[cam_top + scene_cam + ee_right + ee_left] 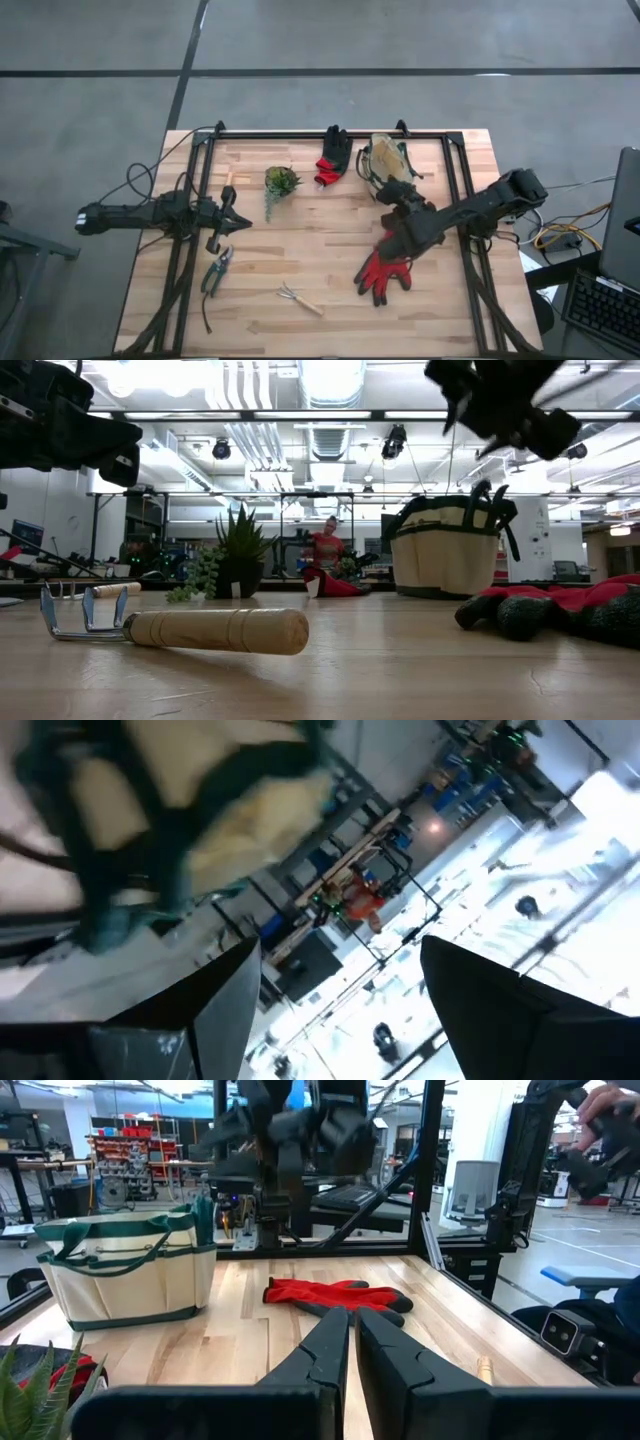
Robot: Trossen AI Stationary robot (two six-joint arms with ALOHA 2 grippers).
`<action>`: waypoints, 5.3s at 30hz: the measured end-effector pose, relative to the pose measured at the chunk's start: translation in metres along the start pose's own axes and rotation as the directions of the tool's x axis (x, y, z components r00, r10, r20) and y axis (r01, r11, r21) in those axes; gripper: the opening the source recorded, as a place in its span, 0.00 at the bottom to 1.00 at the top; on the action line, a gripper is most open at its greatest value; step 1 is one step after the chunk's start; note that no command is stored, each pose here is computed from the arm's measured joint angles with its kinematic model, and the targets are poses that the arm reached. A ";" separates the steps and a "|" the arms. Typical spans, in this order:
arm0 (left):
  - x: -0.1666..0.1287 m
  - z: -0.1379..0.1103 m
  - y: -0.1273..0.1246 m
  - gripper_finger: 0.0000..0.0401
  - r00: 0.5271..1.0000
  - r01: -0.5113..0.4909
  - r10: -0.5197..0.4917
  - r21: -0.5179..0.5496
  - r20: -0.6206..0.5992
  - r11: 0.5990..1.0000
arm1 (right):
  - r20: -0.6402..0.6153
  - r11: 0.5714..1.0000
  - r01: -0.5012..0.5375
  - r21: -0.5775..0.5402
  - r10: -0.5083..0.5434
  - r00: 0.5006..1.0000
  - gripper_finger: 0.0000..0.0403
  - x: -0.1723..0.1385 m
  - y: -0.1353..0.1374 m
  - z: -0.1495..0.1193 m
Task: Pick & Place Garden tools in Gardening bag
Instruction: Put the bottom red gloves into the gardening bag
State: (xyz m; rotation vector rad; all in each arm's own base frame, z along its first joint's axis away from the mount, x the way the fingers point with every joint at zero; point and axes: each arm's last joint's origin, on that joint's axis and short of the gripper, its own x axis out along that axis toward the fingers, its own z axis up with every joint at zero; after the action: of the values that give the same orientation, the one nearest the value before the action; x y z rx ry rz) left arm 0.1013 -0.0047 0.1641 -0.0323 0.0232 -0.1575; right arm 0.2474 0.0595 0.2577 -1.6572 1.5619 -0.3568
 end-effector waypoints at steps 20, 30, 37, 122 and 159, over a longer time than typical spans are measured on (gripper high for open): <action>0.000 0.000 0.000 0.07 1.000 0.000 0.000 0.000 0.000 1.000 | 0.345 0.666 -0.252 0.702 -0.010 0.938 0.59 -0.038 -0.090 -0.022; 0.000 0.000 0.000 0.07 1.000 0.000 0.000 0.000 0.000 1.000 | 0.764 0.293 -0.726 0.623 -0.028 0.645 0.59 -0.058 -0.110 0.001; 0.000 0.000 0.000 0.07 1.000 0.000 0.000 0.000 0.000 1.000 | 0.858 0.239 -0.829 0.505 -0.037 0.512 0.58 -0.077 -0.108 0.029; 0.000 0.000 0.000 0.07 1.000 -0.001 0.001 0.000 -0.001 1.000 | 0.663 0.410 -0.912 0.030 0.675 0.325 0.37 -0.024 -0.036 0.175; 0.000 0.000 0.000 0.07 1.000 0.000 0.000 0.000 0.000 1.000 | 0.710 0.269 -0.911 0.312 0.571 0.412 0.04 0.001 0.062 0.114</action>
State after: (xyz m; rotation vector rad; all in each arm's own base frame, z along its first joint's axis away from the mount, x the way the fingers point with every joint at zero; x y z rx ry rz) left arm 0.1013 -0.0047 0.1641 -0.0323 0.0236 -0.1575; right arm 0.2831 0.1056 0.1419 -0.1873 1.4015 0.0553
